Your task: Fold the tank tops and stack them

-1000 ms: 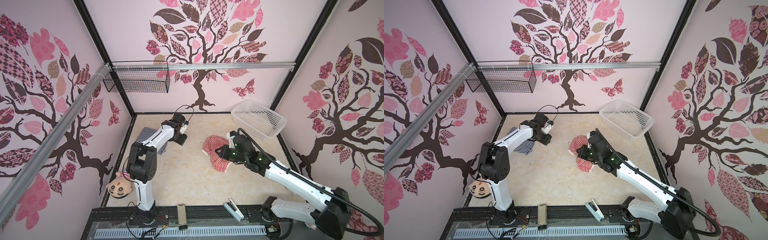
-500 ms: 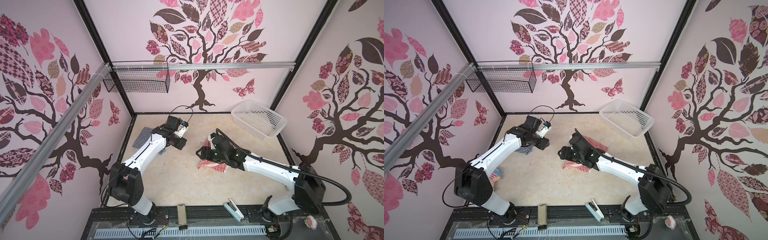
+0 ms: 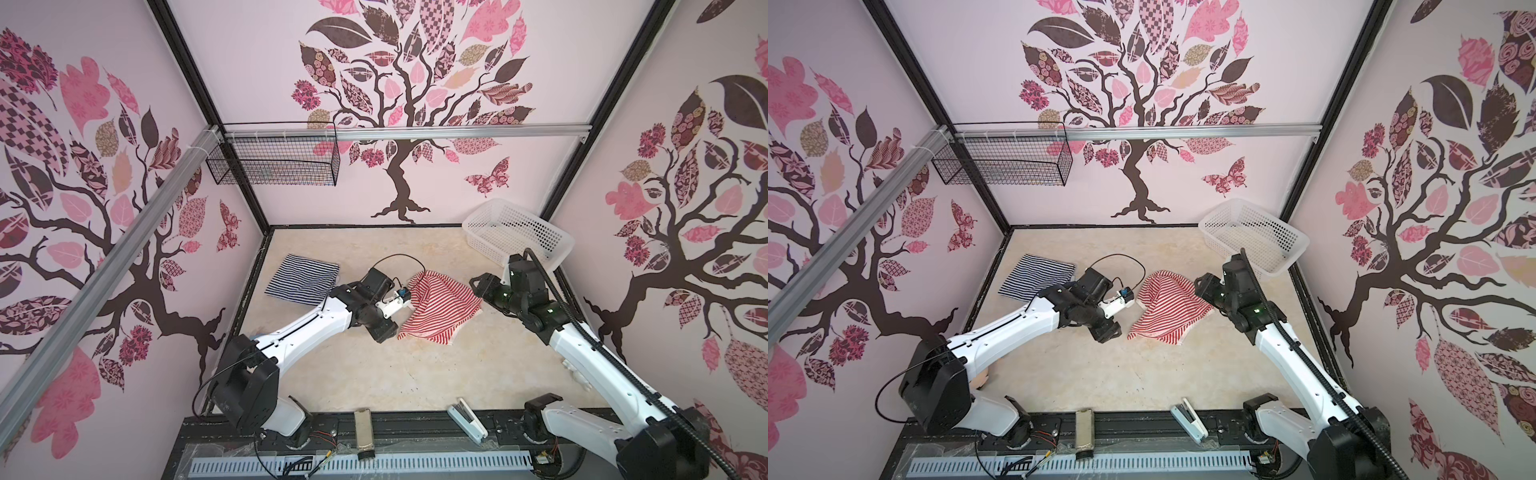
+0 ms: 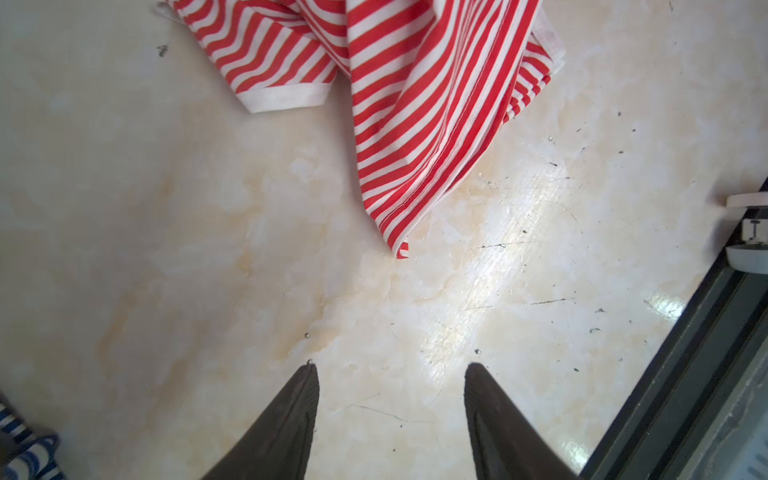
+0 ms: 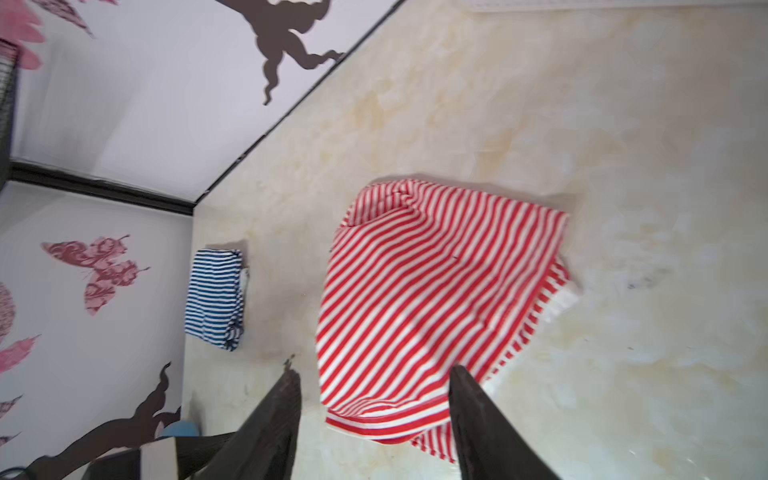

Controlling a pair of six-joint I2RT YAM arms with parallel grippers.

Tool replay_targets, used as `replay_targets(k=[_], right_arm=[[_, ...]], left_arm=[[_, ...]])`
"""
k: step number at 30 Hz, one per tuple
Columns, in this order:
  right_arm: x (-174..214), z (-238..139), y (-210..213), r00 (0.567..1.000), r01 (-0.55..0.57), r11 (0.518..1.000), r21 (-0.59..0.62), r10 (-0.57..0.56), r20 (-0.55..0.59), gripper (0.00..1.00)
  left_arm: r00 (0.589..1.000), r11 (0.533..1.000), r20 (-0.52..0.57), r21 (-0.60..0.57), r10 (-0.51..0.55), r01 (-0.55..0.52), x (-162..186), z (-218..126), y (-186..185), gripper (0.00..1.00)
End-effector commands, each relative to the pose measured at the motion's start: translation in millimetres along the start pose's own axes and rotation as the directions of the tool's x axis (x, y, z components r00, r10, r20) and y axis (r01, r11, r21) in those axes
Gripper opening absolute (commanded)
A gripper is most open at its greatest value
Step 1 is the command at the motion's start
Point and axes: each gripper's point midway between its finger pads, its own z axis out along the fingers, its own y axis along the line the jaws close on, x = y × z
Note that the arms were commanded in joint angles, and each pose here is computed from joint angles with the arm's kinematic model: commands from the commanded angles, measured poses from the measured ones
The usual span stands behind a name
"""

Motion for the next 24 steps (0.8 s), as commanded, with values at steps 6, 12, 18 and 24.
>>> replay_targets(k=[6,12,18,24], right_arm=[[-1,30,-38,0.996,-0.038,0.998,0.045,0.041,-0.075,0.71],[-9,49,-59,0.991,-0.095,0.994,0.06,0.1,-0.086,0.71],[-11,54,-65,0.99,-0.104,0.992,0.064,0.11,-0.089,0.68],[-17,55,-75,0.989,-0.125,0.989,0.075,0.13,-0.075,0.53]], left_arm=[[0.999,0.998,-0.037,0.059,0.012,-0.01,-7,41,-6,0.6],[0.998,0.994,-0.068,0.106,0.0,0.007,-4,58,-11,0.6],[0.999,0.996,-0.045,0.085,-0.012,0.016,-11,64,-6,0.6],[0.997,0.995,-0.077,0.094,-0.013,0.02,-12,78,-4,0.55]])
